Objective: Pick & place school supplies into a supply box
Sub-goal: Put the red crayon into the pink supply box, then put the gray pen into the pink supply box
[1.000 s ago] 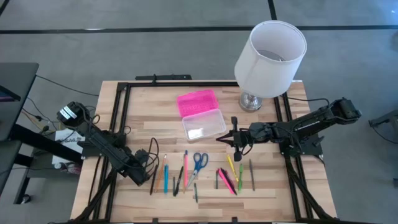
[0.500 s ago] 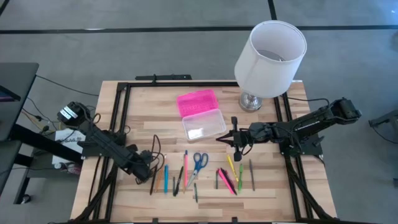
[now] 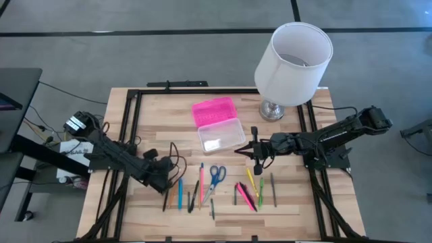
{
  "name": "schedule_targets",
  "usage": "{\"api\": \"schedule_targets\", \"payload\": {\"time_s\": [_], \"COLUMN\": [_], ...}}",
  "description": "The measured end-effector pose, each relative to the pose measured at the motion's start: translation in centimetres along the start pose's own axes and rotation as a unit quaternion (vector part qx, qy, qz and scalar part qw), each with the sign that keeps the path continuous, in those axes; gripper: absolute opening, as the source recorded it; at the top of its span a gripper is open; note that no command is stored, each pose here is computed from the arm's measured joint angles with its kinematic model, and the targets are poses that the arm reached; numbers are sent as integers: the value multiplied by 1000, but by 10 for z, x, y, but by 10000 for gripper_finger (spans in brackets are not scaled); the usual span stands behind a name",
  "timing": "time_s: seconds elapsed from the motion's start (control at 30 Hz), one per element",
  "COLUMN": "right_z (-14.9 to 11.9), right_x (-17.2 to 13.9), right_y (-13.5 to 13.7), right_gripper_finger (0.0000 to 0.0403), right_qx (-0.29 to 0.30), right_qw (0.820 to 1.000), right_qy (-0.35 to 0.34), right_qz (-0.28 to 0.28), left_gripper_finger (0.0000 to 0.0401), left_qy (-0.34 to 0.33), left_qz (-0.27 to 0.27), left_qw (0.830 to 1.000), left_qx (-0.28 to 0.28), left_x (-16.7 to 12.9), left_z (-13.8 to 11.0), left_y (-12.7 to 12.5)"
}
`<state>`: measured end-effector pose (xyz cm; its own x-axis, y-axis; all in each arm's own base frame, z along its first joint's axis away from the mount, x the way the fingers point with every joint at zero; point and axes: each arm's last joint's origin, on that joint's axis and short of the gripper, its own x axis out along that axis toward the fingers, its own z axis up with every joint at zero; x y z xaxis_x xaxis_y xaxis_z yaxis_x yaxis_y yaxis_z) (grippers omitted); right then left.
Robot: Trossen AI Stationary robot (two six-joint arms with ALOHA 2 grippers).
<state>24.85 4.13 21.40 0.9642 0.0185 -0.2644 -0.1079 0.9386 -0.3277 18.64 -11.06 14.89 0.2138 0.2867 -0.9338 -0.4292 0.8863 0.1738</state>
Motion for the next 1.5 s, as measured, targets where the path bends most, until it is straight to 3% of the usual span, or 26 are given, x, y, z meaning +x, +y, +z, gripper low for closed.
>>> {"api": "schedule_targets", "payload": {"time_s": [0.23, 0.43, 0.67, 0.8, 1.13, 1.3, 1.5], "right_z": [0, 0, -2, -5, -11, -11, -12], "right_x": [0, 0, 0, 0, -1, -1, -1], "right_y": [0, 0, 1, 2, 3, 3, 4], "right_gripper_finger": [0, 0, 0, 0, 0, 0, 0], "right_qx": [8, 11, 21, 30, 47, 47, 86], "right_qw": [1000, 1000, 1000, 999, 997, 997, 994], "right_qy": [0, 0, 10, 26, 56, 56, 62], "right_qz": [0, 0, 3, 7, 14, 14, 12], "left_gripper_finger": [19, 19, 19, 19, 19, 22, 81], "left_qy": [-69, -164, -277, -312, -258, -255, -263], "left_qz": [28, 72, 21, -10, -24, -22, -23], "left_qw": [997, 982, 955, 944, 959, 961, 959], "left_qx": [29, 64, 100, 107, 114, 108, 104], "left_x": [-14, -23, -20, -9, 53, 62, 62], "left_z": [35, 85, 150, 175, 195, 197, 199], "left_y": [2, 14, 39, 57, 81, 85, 87]}}
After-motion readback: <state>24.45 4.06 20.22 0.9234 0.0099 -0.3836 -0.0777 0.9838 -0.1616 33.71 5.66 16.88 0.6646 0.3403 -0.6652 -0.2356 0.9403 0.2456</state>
